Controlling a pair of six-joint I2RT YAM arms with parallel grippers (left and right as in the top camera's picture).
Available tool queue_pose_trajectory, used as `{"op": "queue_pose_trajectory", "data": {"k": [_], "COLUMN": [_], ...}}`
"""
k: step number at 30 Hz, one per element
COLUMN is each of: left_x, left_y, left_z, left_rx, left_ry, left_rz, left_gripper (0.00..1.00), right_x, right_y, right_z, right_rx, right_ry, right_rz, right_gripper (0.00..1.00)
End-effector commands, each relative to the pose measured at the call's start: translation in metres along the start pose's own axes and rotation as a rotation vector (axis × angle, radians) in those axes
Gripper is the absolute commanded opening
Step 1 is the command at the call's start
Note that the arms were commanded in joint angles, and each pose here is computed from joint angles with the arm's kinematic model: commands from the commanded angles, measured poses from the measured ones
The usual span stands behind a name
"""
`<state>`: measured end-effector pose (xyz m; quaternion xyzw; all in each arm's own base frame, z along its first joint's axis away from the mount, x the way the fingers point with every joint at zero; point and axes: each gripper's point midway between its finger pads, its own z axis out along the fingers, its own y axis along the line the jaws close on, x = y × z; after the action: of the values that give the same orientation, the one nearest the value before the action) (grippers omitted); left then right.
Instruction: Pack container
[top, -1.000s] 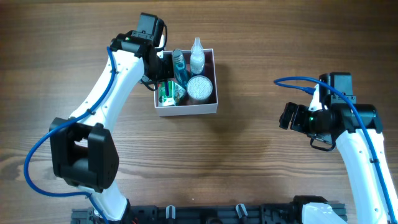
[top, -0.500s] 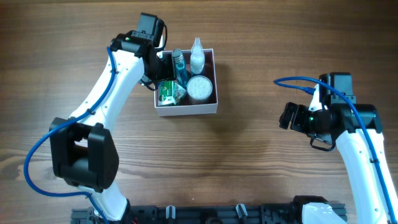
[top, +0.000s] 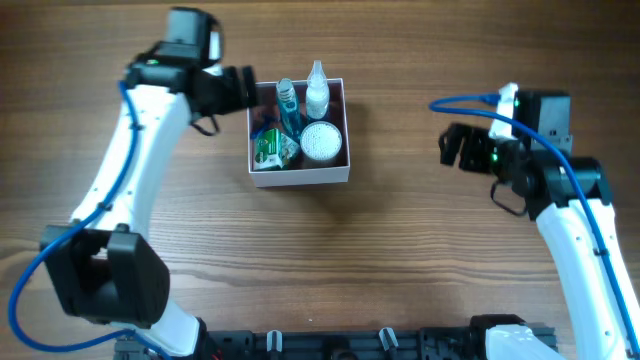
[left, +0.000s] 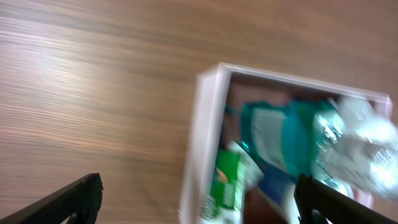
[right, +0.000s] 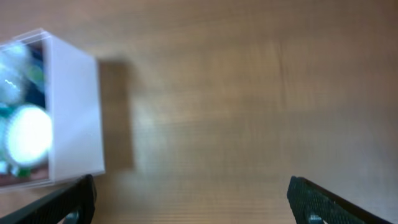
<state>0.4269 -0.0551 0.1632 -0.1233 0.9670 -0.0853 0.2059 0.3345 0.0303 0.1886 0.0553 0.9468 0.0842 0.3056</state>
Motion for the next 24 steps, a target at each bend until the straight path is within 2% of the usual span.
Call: {"op": "queue_pose_trajectory", "data": {"k": [1,7,12,15,19,24], "left_x": [-0.030,-0.044,-0.045,-0.039,-0.039,-0.029], "left_y": [0.045,0.081,0.088,0.086,0.080,0.064], "left_z": [-0.011,-0.017,-0.018,-0.024,-0.046,-0.094], "left_rx": [-0.045,-0.066,-0.074,-0.066,-0.051,-0.020], "left_ry": [-0.085,-0.122,-0.122,-0.107,-0.140,-0.222], "left_rz": [-0.097,-0.176,-0.179,-0.161,-0.154,-0.076], "left_gripper": [1.00,1.00,1.00,1.00,1.00,1.00], "right_x": [-0.031,-0.052,-0.064,-0.054,-0.046,-0.048], "right_y": [0.014,0.017,0.019,0.017,0.012,0.008], "right_z": [0.010,0.031,0.031,0.027,0.003,-0.056], "right_rx": [-0.007,-0.010,-0.006,-0.002,0.025,0.051], "right_ry": [-0.045,-0.091,-0.141,-0.107,-0.105,-0.241], "right_rz": [-0.169,-0.171,-0.234,-0.220,-0.142,-0.083], "right_gripper": [1.00,1.00,1.00,1.00,1.00,1.00]}}
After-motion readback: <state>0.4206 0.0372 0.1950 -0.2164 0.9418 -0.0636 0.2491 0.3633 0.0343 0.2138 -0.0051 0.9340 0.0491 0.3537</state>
